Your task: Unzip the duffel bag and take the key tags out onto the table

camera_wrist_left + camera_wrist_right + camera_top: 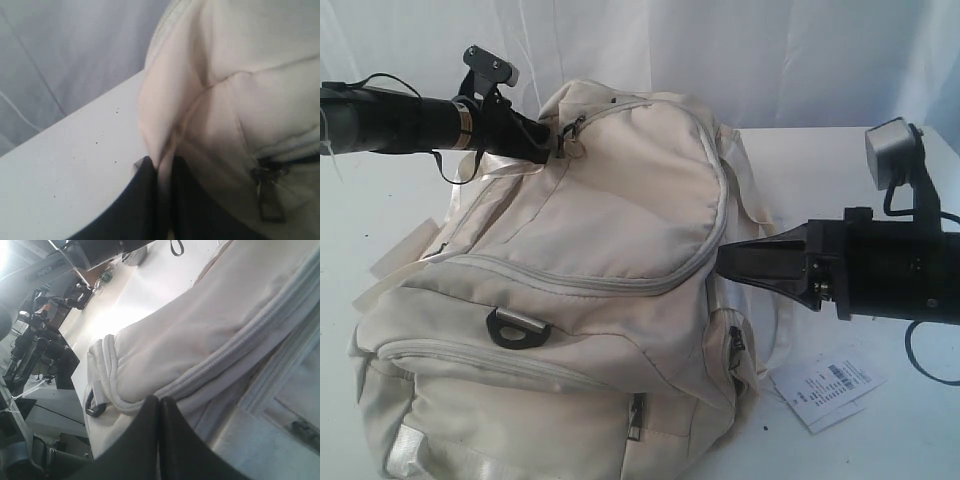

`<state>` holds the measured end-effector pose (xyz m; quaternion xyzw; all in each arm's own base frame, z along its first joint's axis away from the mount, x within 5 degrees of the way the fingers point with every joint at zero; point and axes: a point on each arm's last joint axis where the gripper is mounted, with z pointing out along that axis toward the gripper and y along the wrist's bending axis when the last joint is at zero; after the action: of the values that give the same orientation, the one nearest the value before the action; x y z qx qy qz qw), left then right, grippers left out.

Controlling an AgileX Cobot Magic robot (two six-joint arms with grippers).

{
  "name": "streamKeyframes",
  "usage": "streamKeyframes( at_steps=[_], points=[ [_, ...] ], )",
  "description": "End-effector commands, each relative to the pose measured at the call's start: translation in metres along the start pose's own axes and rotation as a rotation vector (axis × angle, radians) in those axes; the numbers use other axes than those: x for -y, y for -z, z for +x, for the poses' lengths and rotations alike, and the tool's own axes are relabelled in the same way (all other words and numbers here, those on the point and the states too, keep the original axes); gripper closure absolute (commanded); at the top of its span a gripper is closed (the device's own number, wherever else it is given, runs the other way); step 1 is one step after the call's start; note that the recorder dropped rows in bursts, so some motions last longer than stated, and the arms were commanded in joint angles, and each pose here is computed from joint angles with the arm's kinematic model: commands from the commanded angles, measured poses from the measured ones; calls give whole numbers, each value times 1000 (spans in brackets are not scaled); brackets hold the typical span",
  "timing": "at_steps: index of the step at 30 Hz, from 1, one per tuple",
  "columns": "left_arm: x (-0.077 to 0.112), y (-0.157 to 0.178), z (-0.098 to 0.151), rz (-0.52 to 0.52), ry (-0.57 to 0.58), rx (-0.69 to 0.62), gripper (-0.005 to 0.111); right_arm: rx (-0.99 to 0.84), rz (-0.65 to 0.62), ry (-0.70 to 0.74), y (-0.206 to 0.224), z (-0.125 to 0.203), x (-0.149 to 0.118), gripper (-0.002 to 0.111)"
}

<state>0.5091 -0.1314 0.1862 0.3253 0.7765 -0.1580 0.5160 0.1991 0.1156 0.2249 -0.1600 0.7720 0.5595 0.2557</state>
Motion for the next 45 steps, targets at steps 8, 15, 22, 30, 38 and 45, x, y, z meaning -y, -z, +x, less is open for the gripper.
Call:
streamKeyframes(
  at_steps=[8, 15, 22, 30, 38, 45],
  points=[
    [-12, 6, -2, -65, 11, 1, 107, 15, -20, -6, -1, -3, -3, 108],
    [-12, 6, -2, -65, 11, 1, 107, 42, 6, -20, -1, -5, 0, 108],
    [-12, 6, -2, -63, 11, 1, 107, 37, -11, -42, -1, -5, -2, 108],
    [-11, 6, -3, -59, 11, 2, 107, 7, -82, -24, -1, -2, -8, 71],
    [-9, 6, -3, -36, 11, 7, 107, -4, 156, -61, 0, -1, 14, 22],
    [-6, 5, -4, -11, 10, 12, 107, 2, 178, -63, -14, 2, 10, 24]
  ],
)
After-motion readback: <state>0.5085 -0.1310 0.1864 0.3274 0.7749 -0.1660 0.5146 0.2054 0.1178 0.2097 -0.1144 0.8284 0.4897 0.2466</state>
